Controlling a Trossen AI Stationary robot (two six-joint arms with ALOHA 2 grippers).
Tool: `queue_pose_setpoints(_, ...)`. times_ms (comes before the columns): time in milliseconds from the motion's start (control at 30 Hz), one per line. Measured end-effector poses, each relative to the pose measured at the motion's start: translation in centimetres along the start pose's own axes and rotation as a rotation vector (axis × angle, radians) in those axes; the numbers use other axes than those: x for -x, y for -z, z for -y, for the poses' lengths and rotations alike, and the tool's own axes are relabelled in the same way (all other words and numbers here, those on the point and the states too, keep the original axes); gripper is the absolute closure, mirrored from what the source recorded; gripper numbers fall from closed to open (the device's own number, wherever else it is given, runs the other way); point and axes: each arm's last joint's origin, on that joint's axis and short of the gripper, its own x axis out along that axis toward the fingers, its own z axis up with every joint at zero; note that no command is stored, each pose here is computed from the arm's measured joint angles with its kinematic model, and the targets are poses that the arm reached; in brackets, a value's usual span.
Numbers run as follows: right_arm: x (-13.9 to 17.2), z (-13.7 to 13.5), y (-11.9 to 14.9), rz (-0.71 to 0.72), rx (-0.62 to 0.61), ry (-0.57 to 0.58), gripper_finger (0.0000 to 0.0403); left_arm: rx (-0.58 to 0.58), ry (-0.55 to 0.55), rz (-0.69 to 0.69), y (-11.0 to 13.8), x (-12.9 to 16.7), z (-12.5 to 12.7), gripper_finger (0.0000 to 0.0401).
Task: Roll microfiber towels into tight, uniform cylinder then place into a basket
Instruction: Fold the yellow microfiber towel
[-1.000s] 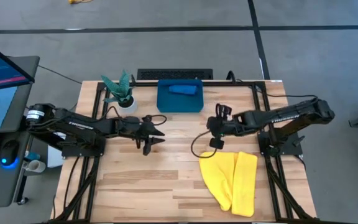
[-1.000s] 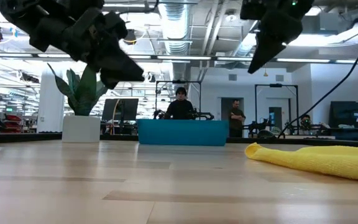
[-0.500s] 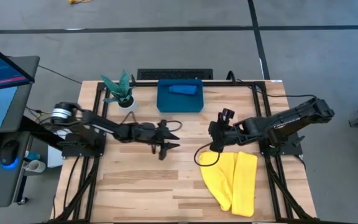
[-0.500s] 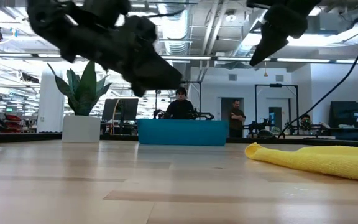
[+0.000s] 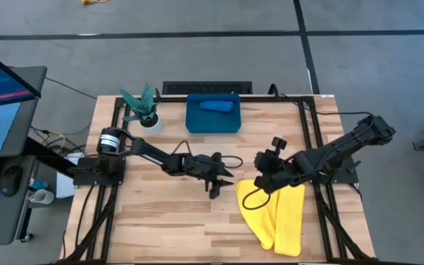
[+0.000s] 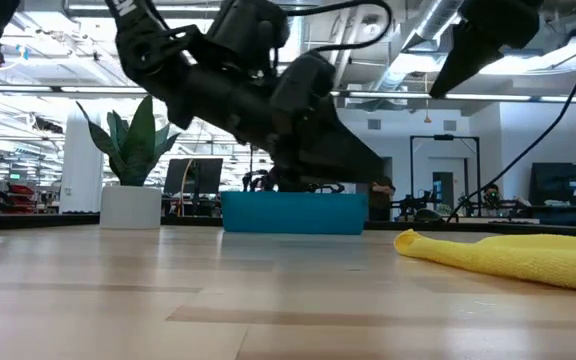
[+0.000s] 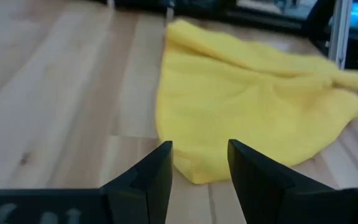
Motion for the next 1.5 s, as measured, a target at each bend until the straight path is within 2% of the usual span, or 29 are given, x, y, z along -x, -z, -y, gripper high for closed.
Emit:
queue_pose_setpoints(133,0.4,-0.4,0.2,0.014,0.012,-0.014,0.0324,-0.039,0.001,-0.054,0.3,-1.5,0.5,0.0255)
queue_pose_setpoints(333,0.5,-0.5,0.2,0.020,0.003,-0.016,0.0324,-0.040,0.005,-0.066,0.7,-3.6,0.9,0.0255)
queue_pose_setpoints(433,0.4,-0.5,0.1,0.018,-0.001,-0.015,0.0324,-0.029,-0.044,-0.098,1.0,-4.2,0.7,0.0255)
queue_pose_setpoints(567,0.4,-0.5,0.1,0.021,-0.004,-0.016,0.0324,-0.015,-0.084,-0.126,1.6,-4.5,0.4,0.0255)
queue_pose_setpoints(867,0.4,-0.5,0.1,0.025,-0.009,-0.019,0.0324,-0.010,-0.048,-0.126,1.5,-4.5,0.6,0.0257)
queue_pose_setpoints(1067,0.4,-0.5,0.0,0.027,-0.011,-0.022,0.0324,-0.012,-0.062,-0.121,1.5,-4.5,0.5,0.0270)
queue_pose_setpoints(1300,0.4,-0.6,0.0,0.028,-0.013,-0.024,0.0324,0.001,-0.035,-0.122,3.2,-6.1,0.2,0.0288)
queue_pose_setpoints(1500,0.4,-0.6,0.0,0.027,-0.011,-0.024,0.0324,-0.012,-0.037,-0.125,3.2,-6.3,0.2,0.0319)
